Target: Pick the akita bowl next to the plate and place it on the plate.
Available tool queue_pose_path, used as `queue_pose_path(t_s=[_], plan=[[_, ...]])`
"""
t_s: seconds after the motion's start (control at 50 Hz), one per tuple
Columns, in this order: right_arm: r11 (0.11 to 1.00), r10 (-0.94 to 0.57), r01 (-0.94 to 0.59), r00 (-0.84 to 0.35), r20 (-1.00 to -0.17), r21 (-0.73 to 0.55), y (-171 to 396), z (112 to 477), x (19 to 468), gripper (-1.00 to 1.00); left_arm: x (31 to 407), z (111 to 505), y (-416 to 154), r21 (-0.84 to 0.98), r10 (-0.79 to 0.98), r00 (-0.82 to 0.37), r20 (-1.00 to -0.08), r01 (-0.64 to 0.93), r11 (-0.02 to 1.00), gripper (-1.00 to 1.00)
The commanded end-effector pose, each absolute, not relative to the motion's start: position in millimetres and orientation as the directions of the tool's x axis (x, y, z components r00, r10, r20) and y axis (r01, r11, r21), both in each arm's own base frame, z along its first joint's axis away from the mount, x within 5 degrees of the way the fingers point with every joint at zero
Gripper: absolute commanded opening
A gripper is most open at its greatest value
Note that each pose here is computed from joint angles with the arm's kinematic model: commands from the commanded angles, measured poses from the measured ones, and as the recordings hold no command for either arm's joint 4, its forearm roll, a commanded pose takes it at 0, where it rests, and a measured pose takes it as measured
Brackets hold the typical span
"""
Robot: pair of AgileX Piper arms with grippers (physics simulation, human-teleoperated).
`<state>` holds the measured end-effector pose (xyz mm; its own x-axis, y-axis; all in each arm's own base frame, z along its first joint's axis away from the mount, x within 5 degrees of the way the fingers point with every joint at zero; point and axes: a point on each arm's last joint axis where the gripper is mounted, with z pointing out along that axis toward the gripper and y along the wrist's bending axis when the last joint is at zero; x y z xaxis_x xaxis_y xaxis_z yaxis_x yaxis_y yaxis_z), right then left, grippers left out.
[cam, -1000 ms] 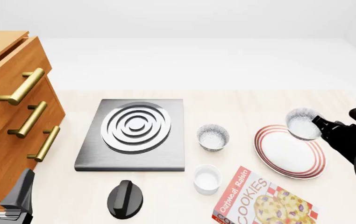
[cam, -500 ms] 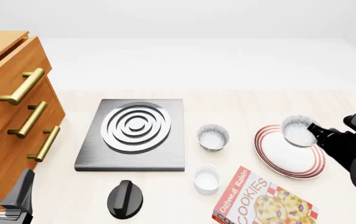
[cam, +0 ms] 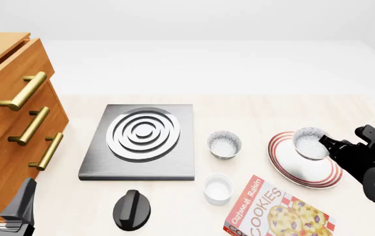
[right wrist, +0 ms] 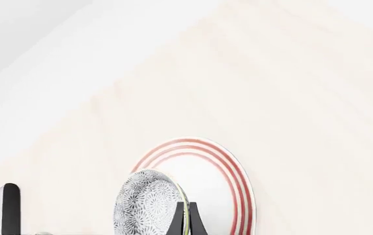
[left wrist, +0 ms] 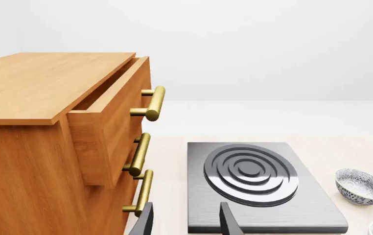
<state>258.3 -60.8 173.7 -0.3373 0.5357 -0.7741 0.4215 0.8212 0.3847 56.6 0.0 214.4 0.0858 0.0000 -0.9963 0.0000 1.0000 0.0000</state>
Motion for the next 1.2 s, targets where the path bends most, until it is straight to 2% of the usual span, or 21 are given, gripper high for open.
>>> queue_pose_path(t_s=[0.02,1.2], plan=[[0.821,0.537,0.421,-0.339,-0.772,0.386,-60,170,261,-1.0,57,214,0,0.0,0.0,0.086,-0.996,0.0,1.0,1.0],[0.827,0.532,0.431,-0.387,-0.754,0.362,-62,141,272,-1.0,57,214,0,0.0,0.0,0.086,-0.996,0.0,1.0,1.0]])
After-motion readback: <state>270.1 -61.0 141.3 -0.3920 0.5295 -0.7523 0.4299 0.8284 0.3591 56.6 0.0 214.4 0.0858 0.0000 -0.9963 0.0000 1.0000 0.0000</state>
